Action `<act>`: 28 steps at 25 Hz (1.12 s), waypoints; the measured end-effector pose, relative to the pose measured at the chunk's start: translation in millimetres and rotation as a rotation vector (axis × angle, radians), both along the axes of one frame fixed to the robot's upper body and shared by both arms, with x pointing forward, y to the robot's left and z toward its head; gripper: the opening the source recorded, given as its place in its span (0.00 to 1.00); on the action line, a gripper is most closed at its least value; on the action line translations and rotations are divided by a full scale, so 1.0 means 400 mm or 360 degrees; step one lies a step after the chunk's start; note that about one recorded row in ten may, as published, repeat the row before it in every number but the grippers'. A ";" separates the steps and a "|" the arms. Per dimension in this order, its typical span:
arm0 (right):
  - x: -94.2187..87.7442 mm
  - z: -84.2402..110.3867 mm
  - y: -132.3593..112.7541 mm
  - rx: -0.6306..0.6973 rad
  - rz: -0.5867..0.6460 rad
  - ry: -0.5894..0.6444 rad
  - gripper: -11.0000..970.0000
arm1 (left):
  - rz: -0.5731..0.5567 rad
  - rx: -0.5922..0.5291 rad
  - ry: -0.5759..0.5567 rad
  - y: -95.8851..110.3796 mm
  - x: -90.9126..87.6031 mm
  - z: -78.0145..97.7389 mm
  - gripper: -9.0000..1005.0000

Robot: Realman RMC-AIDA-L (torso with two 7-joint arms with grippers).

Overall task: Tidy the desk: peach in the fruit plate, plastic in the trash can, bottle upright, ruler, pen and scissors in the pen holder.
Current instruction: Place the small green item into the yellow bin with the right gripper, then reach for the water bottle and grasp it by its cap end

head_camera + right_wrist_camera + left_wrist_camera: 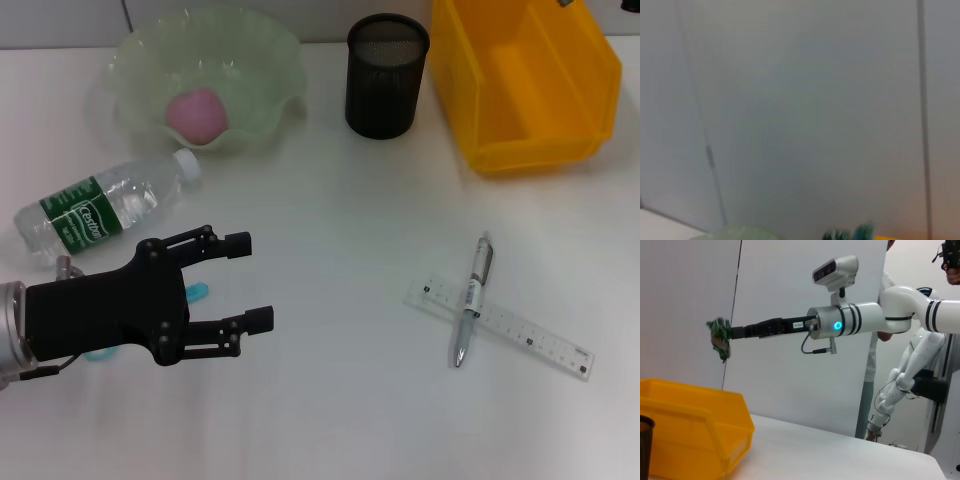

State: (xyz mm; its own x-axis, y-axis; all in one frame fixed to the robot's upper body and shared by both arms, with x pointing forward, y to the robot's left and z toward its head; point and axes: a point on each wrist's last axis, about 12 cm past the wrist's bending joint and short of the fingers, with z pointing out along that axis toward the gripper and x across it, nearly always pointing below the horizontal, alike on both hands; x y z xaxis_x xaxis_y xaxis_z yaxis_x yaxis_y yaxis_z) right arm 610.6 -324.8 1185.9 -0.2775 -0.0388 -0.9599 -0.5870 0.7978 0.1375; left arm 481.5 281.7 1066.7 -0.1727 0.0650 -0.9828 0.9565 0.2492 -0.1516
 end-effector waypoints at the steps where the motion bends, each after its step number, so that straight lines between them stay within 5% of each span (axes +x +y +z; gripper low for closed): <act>1: 0.000 0.000 0.000 0.0000 0.0000 0.0000 0.04 | 0.0001 0.0000 0.0000 0.000 0.000 0.000 0.84; 4: 0.015 -0.017 0.006 -0.0001 -0.0042 0.0011 0.06 | 0.0001 0.0002 0.0001 0.002 0.000 0.000 0.84; 9: 0.035 -0.036 0.024 -0.0036 -0.0089 0.0027 0.28 | -0.0002 -0.0001 0.0001 0.002 -0.001 0.001 0.83; 16: 0.040 -0.042 0.025 -0.0021 -0.0147 0.0006 0.41 | -0.0019 -0.0010 -0.0004 0.001 -0.001 0.004 0.83; 20: 0.029 -0.032 0.026 0.0080 -0.0120 -0.0069 0.49 | -0.0032 -0.0009 -0.0013 -0.001 0.003 0.008 0.83; 25: 0.010 -0.030 0.023 0.0201 -0.0076 -0.0118 0.71 | -0.0033 -0.0007 -0.0017 -0.001 0.003 0.008 0.83; 28: -0.006 -0.024 0.024 0.0289 -0.0016 -0.0141 0.71 | -0.0031 -0.0005 -0.0020 0.001 0.004 0.009 0.83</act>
